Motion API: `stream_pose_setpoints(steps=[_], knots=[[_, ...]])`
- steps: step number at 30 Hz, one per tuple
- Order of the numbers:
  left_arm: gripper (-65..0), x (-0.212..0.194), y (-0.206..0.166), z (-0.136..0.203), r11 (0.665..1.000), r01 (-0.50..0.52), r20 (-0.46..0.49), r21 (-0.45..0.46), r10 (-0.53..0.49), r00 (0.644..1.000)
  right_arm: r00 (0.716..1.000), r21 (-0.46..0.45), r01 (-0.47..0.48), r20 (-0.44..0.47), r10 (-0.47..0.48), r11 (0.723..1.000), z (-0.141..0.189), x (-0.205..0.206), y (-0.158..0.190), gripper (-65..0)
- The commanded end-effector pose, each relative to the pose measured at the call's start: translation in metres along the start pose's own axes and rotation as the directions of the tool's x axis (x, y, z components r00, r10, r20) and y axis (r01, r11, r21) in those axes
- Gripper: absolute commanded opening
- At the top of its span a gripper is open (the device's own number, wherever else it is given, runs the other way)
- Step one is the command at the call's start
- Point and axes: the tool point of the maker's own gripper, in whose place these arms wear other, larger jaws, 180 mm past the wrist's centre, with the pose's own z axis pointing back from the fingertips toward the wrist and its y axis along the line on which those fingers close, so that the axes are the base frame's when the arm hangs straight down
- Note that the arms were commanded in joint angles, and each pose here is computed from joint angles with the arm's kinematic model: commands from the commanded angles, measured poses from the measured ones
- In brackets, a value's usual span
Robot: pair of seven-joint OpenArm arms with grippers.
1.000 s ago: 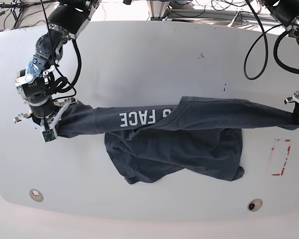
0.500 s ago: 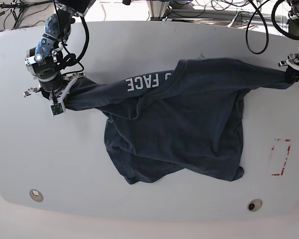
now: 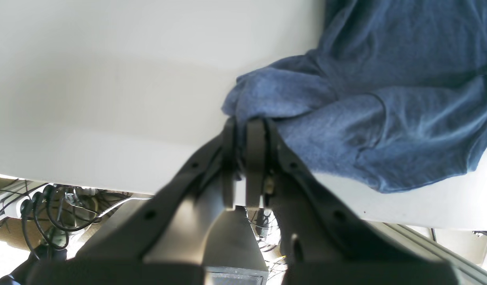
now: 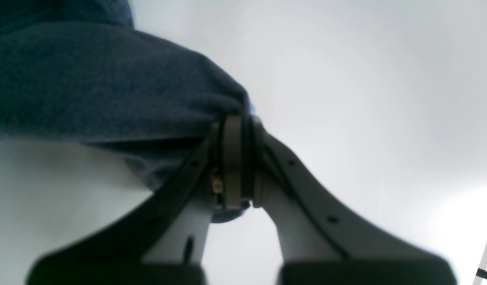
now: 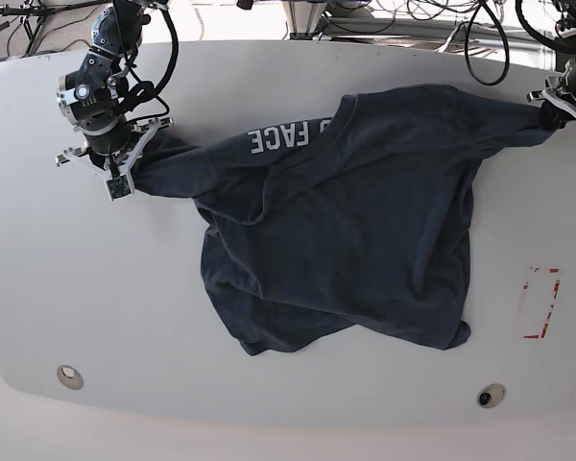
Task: Fold the T-shirt properly
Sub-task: 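Lay the shirt down by sweeping both grippers back across the table, then release with the left gripper and grasp the shirt hem corner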
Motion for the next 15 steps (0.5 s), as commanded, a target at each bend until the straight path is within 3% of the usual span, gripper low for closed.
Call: stream_pose_setpoints(steps=[1, 7, 15], knots=[[-64.9, 0.007, 0.002, 0.005, 1.000, 0.023, 0.017, 0.008, -0.023, 1.000, 0.999, -0.023, -0.002, 0.043, 0.003, 1.000, 0.004, 0.011, -0.007, -64.8], [-51.8, 0.000, 0.005, 0.006, 1.000, 0.020, -0.001, 0.014, -0.020, 1.000, 1.000, -0.014, -0.005, 0.022, 0.005, 1.000, 0.005, 0.001, -0.003, -64.8], [-50.7, 0.003, 0.009, 0.007, 0.998, 0.052, -0.016, 0.025, -0.052, 0.999, 1.000, -0.013, -0.005, 0.014, 0.005, 1.000, 0.006, -0.002, -0.002, -64.8]])
